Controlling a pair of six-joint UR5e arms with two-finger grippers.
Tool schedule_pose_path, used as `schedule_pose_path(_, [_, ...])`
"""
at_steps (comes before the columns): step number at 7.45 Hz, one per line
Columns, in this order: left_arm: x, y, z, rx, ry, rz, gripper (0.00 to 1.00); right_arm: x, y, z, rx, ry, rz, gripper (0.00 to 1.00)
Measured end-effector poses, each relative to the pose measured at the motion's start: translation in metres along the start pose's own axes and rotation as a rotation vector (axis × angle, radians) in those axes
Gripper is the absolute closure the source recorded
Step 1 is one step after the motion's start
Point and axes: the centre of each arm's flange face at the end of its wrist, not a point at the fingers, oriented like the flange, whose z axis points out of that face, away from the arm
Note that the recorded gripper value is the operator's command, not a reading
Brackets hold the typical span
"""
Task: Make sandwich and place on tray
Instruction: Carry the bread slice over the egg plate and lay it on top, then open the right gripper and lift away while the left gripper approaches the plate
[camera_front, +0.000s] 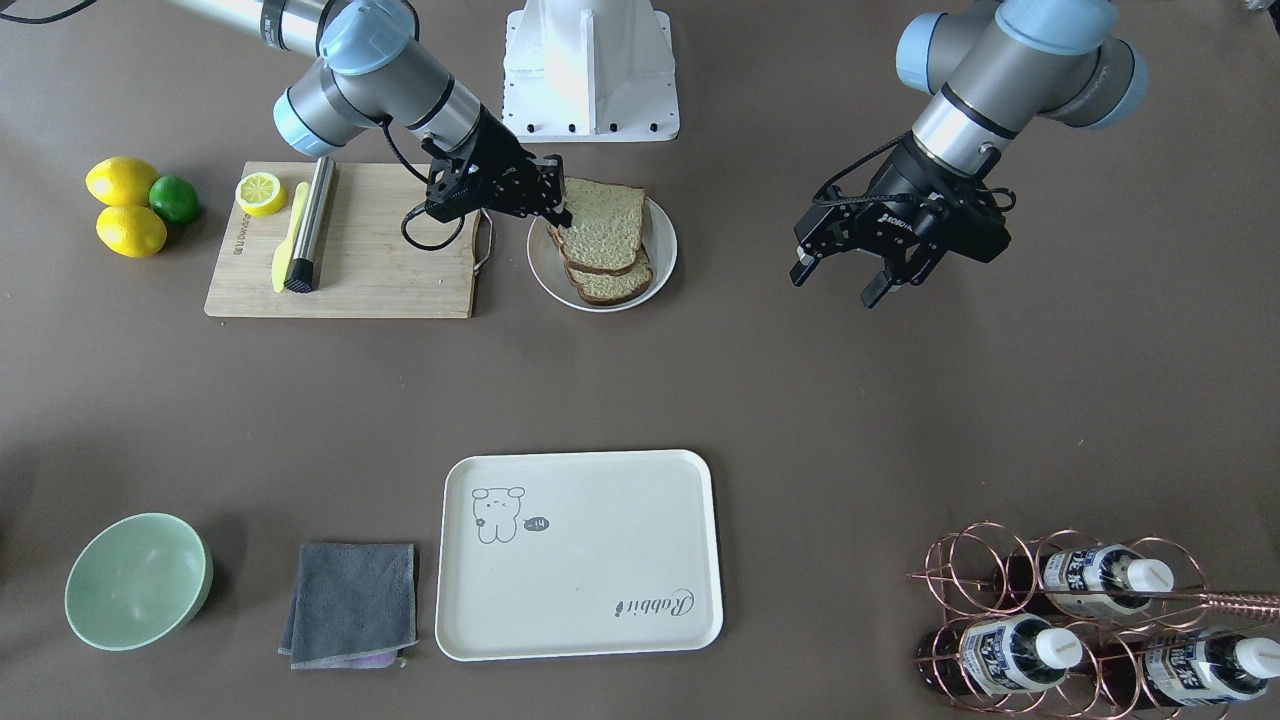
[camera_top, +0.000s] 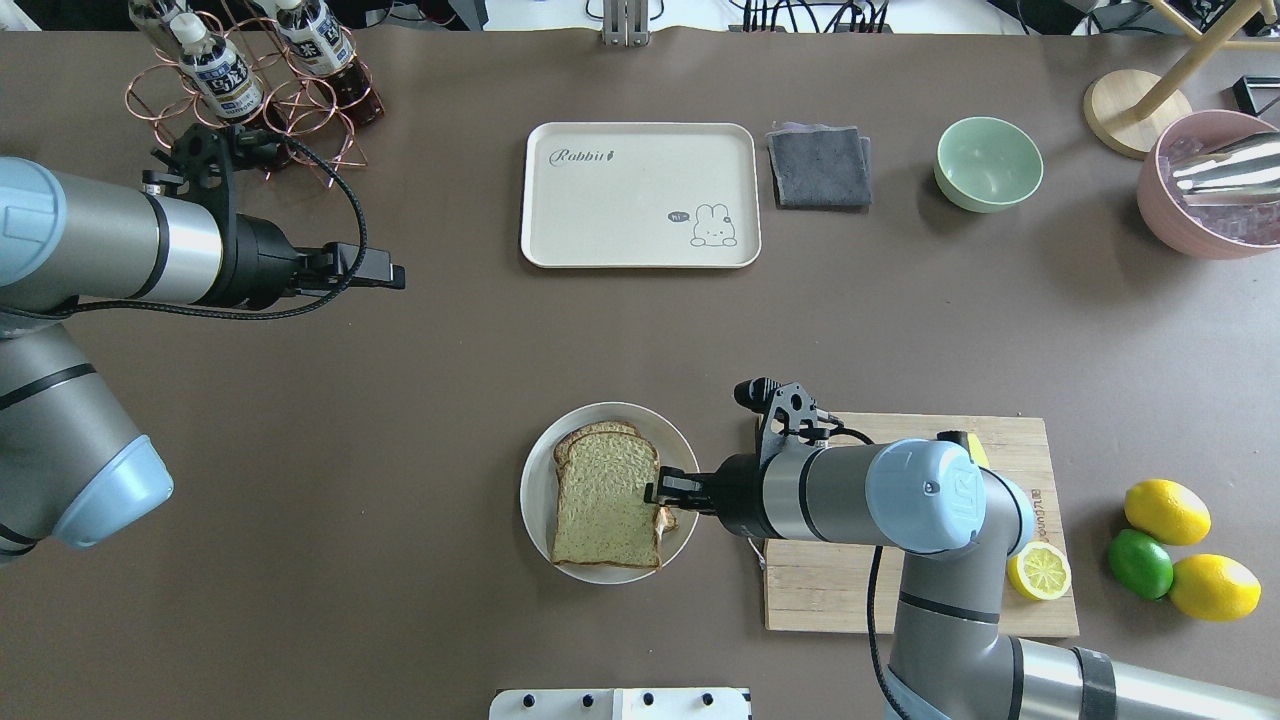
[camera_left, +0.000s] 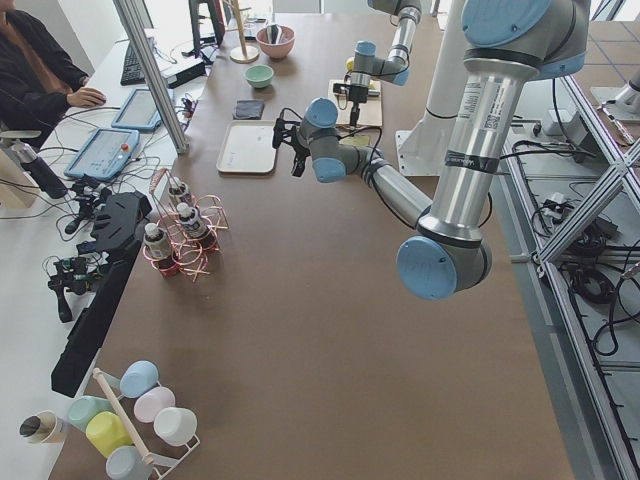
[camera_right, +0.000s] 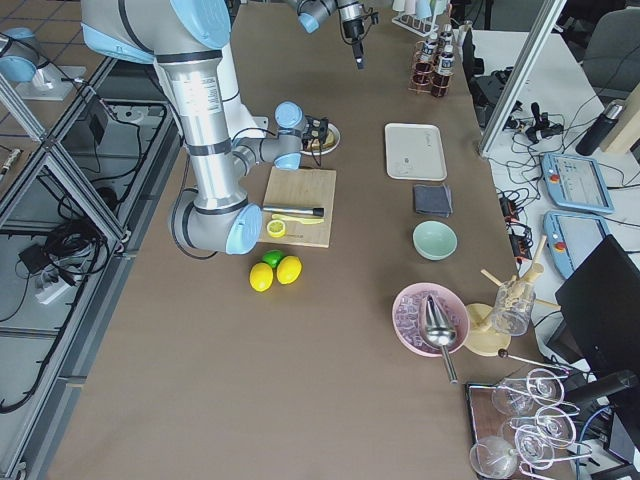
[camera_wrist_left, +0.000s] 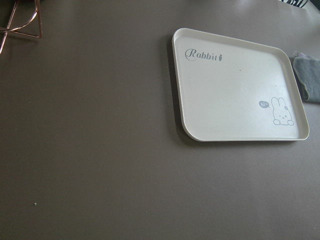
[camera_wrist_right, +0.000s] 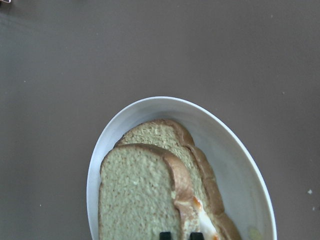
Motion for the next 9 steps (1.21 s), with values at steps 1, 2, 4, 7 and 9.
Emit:
schedule_pose_path(1, [0.0,0.0,0.0,0.0,0.0,0.0,0.02,-0.002,-0.007,-0.003,0.01,-0.004,0.003,0.02])
schedule_pose_path(2, [0.001,0.0,0.0,0.0,0.001,0.0,0.02,-0.004,-0.016,-0.008,0.023,-0.009,0.006,0.01])
schedule_pose_path(4, [0.007,-0.003,0.001,0.002,0.01,0.001,0.02,-0.01,-0.042,-0.026,0.031,-0.024,0.023,0.01])
schedule_pose_path(7, [0.02,-0.001,0.007,-0.001,0.025,-0.038,0.02,-0.019,-0.113,-0.085,0.009,0.0,0.086,0.01])
schedule_pose_path(9, [0.044,0.026,0.025,0.017,0.033,-0.078,0.03,-0.008,-0.17,-0.131,0.011,0.069,0.128,0.01])
